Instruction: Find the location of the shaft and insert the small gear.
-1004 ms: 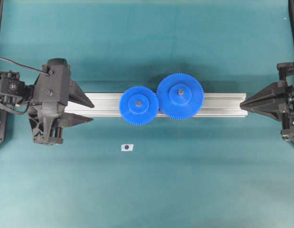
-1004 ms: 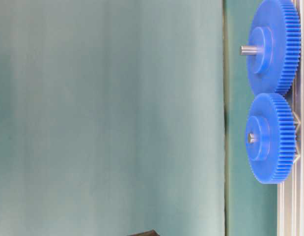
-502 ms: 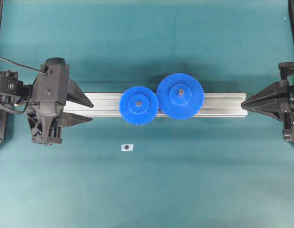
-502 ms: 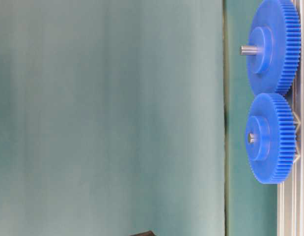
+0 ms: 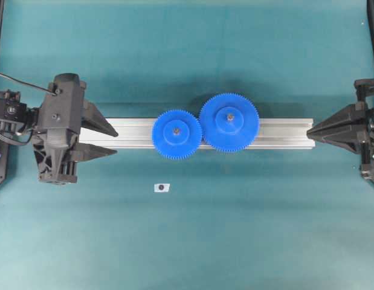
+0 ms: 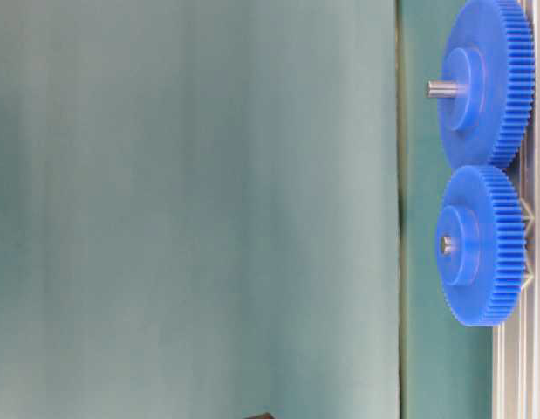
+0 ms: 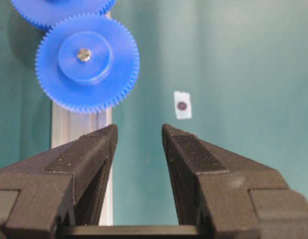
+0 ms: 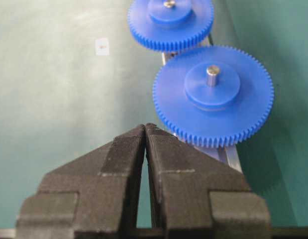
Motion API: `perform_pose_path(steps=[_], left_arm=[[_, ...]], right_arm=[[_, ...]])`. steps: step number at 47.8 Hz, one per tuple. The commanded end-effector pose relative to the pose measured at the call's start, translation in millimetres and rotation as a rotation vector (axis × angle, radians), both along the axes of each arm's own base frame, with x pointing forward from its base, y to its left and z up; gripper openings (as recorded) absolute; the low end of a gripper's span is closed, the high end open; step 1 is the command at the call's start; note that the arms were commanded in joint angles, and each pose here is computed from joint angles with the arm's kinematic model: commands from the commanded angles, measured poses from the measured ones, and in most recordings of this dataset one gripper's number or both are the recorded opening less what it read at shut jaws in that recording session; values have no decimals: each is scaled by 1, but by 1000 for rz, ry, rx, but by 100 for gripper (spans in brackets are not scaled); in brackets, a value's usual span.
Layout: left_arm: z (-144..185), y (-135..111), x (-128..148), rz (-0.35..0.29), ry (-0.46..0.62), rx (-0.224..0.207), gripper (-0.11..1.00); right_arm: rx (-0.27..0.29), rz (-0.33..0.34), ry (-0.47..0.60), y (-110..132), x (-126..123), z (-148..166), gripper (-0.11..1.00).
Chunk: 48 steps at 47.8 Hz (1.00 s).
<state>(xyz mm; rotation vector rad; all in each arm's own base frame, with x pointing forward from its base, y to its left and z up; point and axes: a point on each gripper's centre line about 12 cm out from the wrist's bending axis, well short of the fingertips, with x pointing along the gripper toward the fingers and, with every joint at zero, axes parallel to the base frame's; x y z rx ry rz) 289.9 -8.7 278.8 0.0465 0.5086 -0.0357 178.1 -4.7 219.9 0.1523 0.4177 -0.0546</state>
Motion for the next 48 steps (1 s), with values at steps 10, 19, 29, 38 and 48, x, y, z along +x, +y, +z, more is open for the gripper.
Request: perform_pose_path(steps=[10, 19, 29, 38, 48], left_arm=[[5, -1, -1, -3, -22, 1, 46], [5, -1, -1, -3, -22, 1, 46], [4, -1, 0, -3, -20, -2, 46], [5, -1, -1, -3, -22, 1, 46], [4, -1, -1, -3, -18, 1, 46]], right_arm=[[8, -4, -23, 0, 2, 7, 13], [8, -4, -26, 0, 1, 7, 13], [8, -4, -25, 0, 1, 6, 13], [8, -4, -25, 0, 1, 6, 13], [8, -4, -23, 0, 1, 6, 13]])
